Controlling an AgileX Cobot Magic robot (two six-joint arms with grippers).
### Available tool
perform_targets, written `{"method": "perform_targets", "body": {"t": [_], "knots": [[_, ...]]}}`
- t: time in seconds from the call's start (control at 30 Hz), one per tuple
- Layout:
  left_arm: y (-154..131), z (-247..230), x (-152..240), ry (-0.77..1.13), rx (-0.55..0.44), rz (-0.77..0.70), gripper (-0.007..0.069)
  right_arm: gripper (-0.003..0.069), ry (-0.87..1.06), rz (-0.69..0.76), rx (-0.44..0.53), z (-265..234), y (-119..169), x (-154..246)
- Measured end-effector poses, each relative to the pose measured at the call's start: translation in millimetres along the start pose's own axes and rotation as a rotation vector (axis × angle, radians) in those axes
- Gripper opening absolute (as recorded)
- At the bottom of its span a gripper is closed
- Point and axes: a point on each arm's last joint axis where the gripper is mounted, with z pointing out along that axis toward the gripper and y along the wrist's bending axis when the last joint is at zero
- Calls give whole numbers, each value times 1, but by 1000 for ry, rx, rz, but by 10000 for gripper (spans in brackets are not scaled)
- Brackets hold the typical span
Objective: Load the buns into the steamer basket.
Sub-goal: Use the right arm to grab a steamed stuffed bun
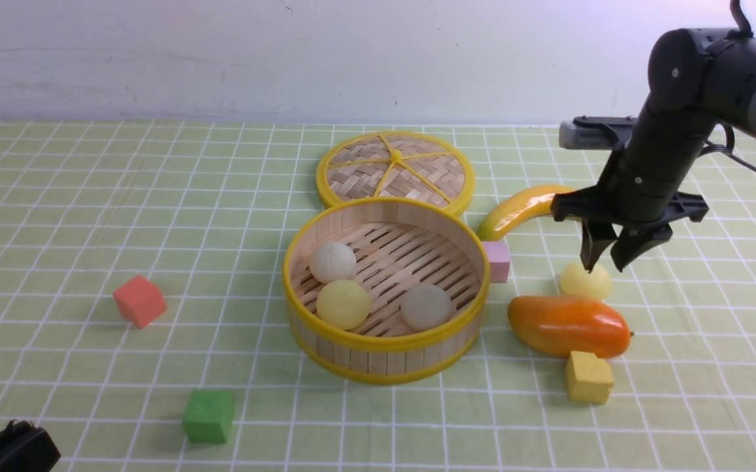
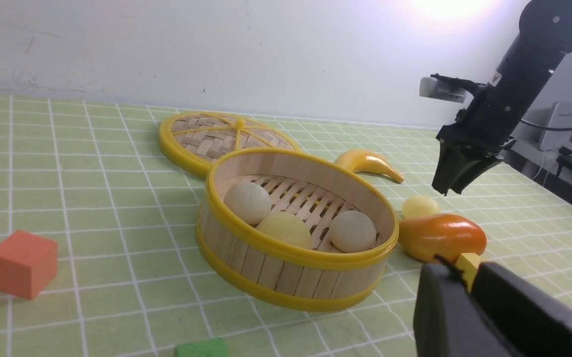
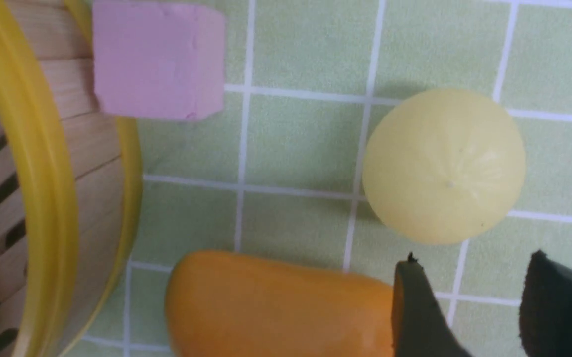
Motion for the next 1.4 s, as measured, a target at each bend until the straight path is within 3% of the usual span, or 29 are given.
{"method": "perform_targets", "body": {"t": [0.63, 0.77, 1.13, 1.4], "knots": [[0, 0, 0, 0, 0, 0, 95, 296, -5, 5, 8, 37, -3, -7], [0, 0, 0, -1, 0, 0, 95, 253, -13, 5, 8, 39, -3, -8], [0, 0, 0, -1, 0, 0, 103, 13, -25, -50, 27, 34, -5, -9], [0, 0, 0, -1, 0, 0, 109, 0, -134, -104, 5, -34, 8, -3]]}}
